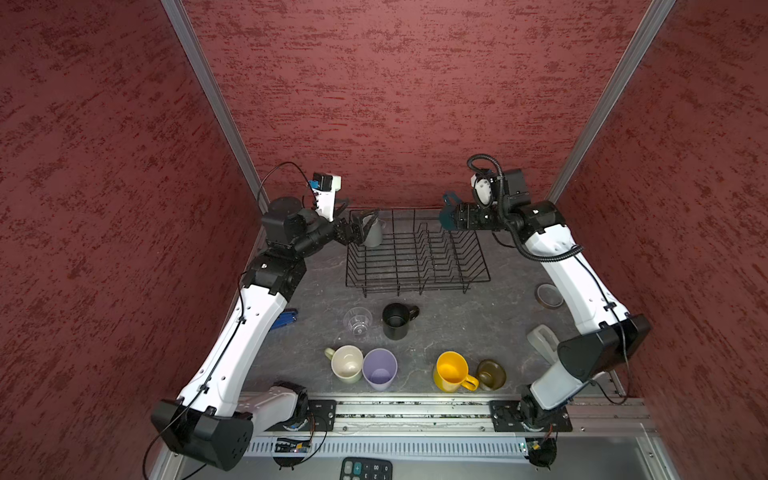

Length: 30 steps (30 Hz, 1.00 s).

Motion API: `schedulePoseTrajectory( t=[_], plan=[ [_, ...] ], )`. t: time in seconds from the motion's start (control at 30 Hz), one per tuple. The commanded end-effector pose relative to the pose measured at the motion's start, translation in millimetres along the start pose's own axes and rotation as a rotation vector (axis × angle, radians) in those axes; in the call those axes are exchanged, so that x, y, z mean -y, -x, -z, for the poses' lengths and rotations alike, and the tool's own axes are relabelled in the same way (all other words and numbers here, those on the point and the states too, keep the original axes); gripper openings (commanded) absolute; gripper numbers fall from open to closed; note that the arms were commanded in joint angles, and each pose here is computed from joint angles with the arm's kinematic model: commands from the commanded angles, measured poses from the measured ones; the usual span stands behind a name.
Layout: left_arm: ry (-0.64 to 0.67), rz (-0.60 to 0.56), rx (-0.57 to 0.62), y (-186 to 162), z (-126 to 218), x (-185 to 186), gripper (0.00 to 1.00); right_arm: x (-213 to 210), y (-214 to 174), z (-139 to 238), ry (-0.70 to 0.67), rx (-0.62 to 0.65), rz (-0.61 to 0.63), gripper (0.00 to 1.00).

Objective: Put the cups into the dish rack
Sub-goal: 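Carry the green mug over the rack with the right gripper while the left withdraws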

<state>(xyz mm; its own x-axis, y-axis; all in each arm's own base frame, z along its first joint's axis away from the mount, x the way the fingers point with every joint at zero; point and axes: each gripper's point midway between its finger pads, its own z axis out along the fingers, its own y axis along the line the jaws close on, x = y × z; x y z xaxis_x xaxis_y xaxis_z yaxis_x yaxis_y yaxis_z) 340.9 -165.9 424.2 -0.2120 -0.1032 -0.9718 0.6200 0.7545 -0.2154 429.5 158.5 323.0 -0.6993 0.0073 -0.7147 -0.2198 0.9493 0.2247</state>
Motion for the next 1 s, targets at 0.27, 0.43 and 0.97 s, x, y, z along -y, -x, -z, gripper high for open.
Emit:
schedulePoseTrajectory(
  t=[0.27,0.43,0.97],
  plan=[
    [0.098,-0.055,0.057,-6.5,46.4,-5.5,1.0,11.5,31.4,-16.8,-0.078,0.019,0.07,0.0],
    [0.121,-0.13,0.102,-5.3,61.5,-2.2,1.0,12.7,33.3,-33.7,-0.075,-0.011,0.129,0.0],
    [0.239,-0.161,0.065,-20.3,61.3,-25.9,1.0,45.4,44.4,-76.8,-0.156,-0.062,0.295,0.0]
  ],
)
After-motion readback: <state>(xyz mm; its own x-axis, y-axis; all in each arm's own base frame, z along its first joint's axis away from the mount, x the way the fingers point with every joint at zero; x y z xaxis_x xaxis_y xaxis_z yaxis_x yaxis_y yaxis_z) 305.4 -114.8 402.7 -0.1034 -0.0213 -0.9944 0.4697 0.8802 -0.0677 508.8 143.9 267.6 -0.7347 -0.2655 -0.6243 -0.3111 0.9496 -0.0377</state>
